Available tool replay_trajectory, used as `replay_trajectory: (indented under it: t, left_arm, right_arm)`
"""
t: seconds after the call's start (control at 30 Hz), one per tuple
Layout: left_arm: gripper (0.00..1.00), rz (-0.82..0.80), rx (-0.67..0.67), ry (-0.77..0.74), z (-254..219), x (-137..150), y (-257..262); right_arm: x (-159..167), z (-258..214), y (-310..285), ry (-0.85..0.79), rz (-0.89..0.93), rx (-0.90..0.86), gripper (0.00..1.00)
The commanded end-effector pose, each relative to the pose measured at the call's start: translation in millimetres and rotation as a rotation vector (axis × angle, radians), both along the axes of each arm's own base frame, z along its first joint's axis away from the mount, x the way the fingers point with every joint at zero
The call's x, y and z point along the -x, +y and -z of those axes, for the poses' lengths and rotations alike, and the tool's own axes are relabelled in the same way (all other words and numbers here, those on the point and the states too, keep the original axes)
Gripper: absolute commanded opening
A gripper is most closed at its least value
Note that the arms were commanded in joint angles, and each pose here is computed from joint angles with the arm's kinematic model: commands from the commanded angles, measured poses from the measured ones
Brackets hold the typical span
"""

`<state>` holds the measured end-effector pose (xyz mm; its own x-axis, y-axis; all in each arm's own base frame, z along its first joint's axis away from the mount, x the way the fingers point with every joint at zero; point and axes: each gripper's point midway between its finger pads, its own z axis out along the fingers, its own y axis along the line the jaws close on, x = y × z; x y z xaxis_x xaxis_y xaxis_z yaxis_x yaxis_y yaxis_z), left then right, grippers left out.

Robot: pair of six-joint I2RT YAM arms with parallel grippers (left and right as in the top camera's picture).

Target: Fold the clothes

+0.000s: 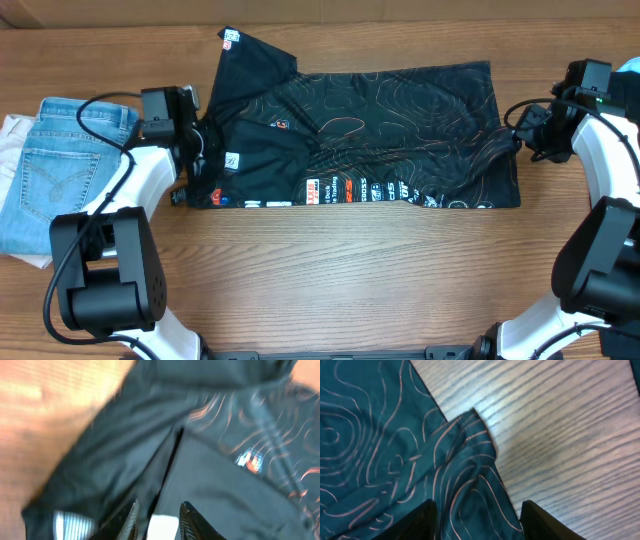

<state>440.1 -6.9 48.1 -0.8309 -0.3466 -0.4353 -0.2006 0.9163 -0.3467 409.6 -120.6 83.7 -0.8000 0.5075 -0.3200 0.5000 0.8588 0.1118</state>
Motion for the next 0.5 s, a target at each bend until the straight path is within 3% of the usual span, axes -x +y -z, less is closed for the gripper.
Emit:
replay_trajectory:
  t: [0.0, 0.2, 0.47]
  left_arm:
    - [0.29, 0.016, 0.027, 0.037, -5.8, 10.2, -5.7]
    - [0.29, 0.008, 0.031, 0.219, 12.9, 50.3, -6.6]
    - [0.32, 0.004, -0.013, 0.239, 19.3, 56.3, -0.1]
  right_arm:
    - [6.7, 1.7, -2.9, 0.026, 0.009, 0.011, 0.61]
    - [39.3, 12.5, 2.0, 0.155, 0.022, -0.029, 0.63]
    - [71.2, 50.0, 18.0, 0.245, 0.015, -0.091, 0.63]
